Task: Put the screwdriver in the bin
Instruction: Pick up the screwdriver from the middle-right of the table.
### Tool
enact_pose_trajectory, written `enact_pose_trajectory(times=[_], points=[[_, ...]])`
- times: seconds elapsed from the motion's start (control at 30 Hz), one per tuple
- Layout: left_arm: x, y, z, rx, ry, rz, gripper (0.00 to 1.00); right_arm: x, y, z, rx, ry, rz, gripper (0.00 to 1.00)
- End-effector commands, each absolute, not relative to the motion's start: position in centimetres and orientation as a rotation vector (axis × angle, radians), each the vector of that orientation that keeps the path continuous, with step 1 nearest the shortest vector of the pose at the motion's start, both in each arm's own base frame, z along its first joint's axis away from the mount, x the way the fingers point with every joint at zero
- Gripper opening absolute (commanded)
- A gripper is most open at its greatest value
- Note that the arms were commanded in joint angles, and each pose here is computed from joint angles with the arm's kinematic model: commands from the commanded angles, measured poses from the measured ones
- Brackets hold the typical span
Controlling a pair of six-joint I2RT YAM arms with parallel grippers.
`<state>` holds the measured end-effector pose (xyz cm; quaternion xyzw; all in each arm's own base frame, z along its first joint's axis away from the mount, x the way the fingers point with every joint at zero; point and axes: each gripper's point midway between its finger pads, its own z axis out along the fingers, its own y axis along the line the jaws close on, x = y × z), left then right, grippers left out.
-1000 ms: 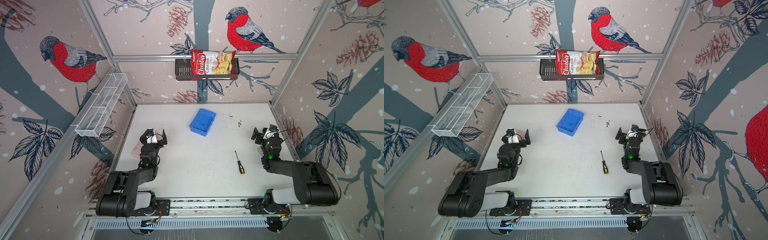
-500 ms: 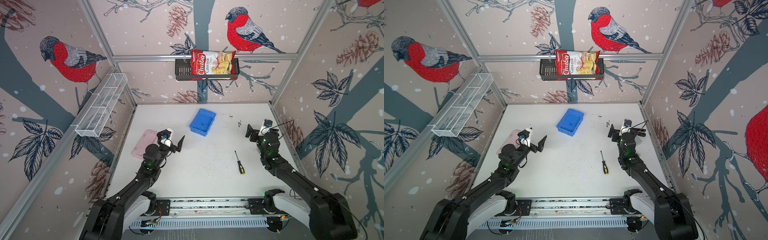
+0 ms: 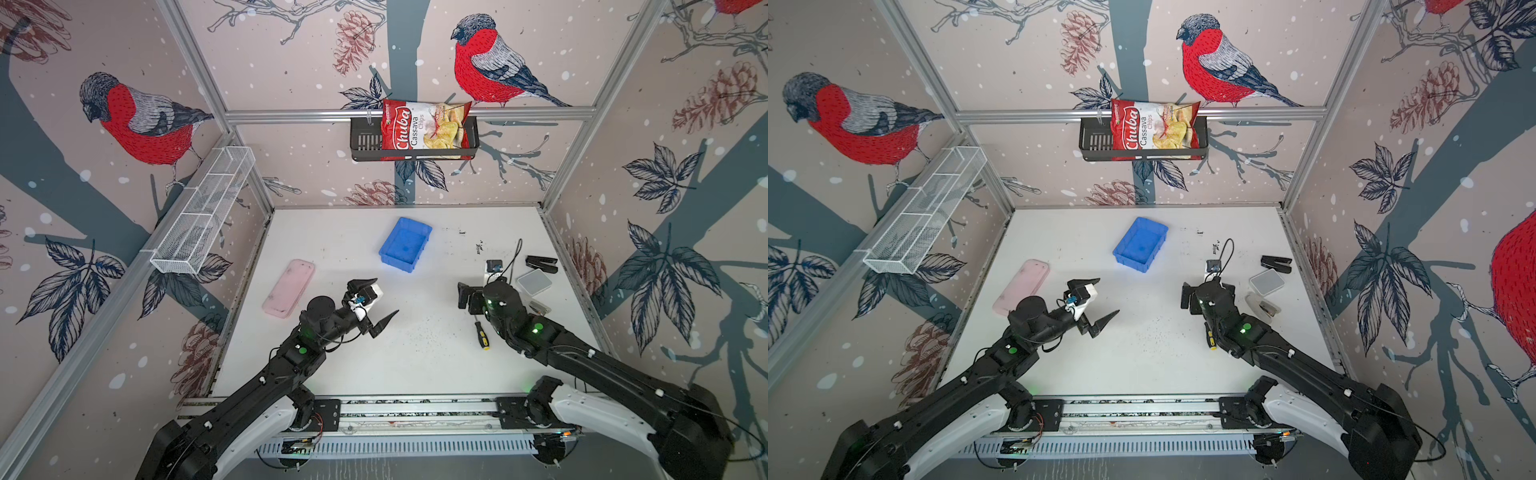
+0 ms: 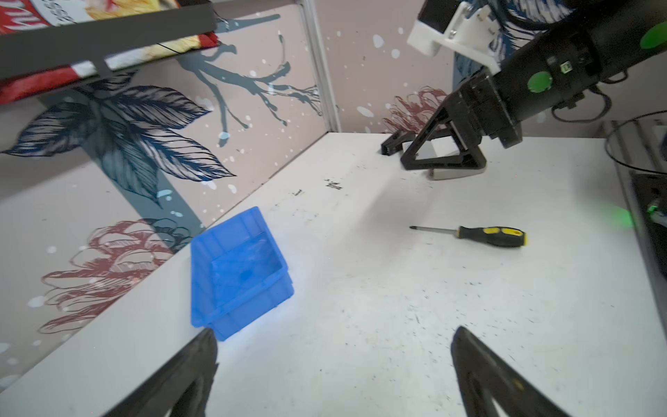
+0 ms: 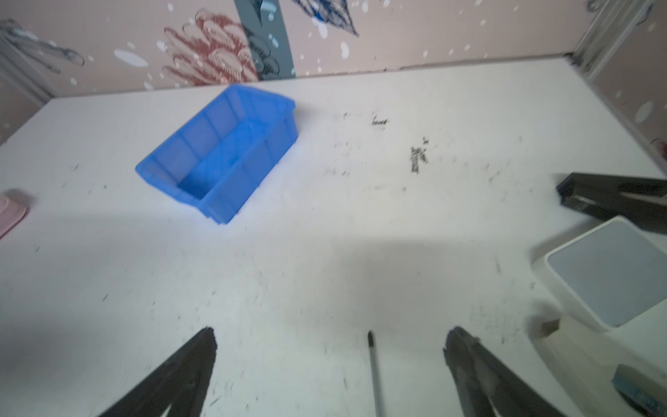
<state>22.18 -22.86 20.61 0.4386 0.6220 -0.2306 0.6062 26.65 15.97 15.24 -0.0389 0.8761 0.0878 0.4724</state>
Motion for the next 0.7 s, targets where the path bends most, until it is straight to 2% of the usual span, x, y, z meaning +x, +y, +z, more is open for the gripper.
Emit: enact_pose_trajectory(times=[0.0,0.3,0.67], points=[[20.7,-23.9,19.2,1.107,1.434,-0.587,0.99,24.5,14.5,11.8,0.014,2.311,0.167,1.0],[19.3,-25.3,17.0,1.187,1.462,-0.681,0.99,22.7,13.7,7.5,0.076,2.47,0.161,0.99],[19.0,-25.2,15.8,1.231,1.462,-0.662,0.99,21.1,12.0,3.3,0.096,2.666,0.087,1.0]])
